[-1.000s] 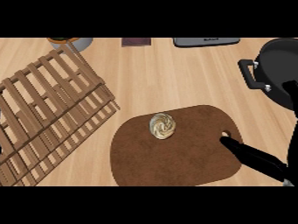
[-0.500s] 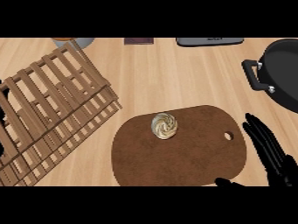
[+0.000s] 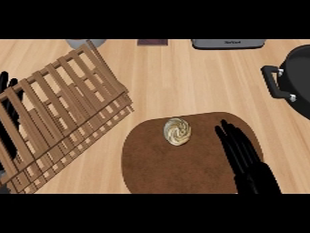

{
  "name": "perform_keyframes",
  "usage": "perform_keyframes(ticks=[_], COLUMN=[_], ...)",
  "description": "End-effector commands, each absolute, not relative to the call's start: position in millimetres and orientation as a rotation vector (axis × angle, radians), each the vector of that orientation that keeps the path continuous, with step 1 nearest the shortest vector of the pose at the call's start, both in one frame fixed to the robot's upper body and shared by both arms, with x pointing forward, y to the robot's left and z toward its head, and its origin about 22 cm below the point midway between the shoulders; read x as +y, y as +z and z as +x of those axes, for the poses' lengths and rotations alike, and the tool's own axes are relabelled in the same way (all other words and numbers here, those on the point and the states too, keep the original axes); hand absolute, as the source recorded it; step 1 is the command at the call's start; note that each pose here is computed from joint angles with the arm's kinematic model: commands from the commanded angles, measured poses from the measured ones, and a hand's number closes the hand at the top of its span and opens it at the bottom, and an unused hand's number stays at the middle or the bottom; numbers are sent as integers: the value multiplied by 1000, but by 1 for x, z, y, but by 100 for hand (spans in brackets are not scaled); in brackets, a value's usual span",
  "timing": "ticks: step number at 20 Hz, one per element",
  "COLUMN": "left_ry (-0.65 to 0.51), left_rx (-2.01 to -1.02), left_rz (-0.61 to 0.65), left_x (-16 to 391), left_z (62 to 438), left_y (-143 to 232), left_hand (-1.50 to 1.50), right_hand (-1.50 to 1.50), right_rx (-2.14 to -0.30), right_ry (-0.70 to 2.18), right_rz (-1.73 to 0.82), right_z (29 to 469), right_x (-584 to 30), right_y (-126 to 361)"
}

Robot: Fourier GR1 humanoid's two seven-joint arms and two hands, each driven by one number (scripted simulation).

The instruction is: Pick the cupcake from the cutting board and place it in the pot

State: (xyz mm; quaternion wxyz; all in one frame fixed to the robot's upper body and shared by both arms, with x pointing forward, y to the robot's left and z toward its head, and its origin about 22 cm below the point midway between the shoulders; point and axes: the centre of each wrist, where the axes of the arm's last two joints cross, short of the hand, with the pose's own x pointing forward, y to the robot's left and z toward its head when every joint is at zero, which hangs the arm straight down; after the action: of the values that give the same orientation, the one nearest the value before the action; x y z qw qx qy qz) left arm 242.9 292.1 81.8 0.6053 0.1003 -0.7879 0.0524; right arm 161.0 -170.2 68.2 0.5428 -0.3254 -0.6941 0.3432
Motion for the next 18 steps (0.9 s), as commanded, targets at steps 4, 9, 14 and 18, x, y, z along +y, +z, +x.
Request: perform_keyframes(ticks=[4,9,14,18], left_ry=[43,33,29,43], left_rx=[-1709,-1711,-1731,-1710], left_rz=[115,121,112,110], left_x=[256,241,239,240], left_z=[233,238,228,227], left_y=[41,33,42,31], left_hand=[0,0,0,0], right_hand=[-150,-150,-150,-150], right_rx=[-1431,-1384,-1373,-1358], right_ry=[856,885,888,903], right_rz=[-850,-825,-808,-836], right_z=[174,187,203,207], right_x=[-122,-107,-106,-102], right_y=[63,51,52,46])
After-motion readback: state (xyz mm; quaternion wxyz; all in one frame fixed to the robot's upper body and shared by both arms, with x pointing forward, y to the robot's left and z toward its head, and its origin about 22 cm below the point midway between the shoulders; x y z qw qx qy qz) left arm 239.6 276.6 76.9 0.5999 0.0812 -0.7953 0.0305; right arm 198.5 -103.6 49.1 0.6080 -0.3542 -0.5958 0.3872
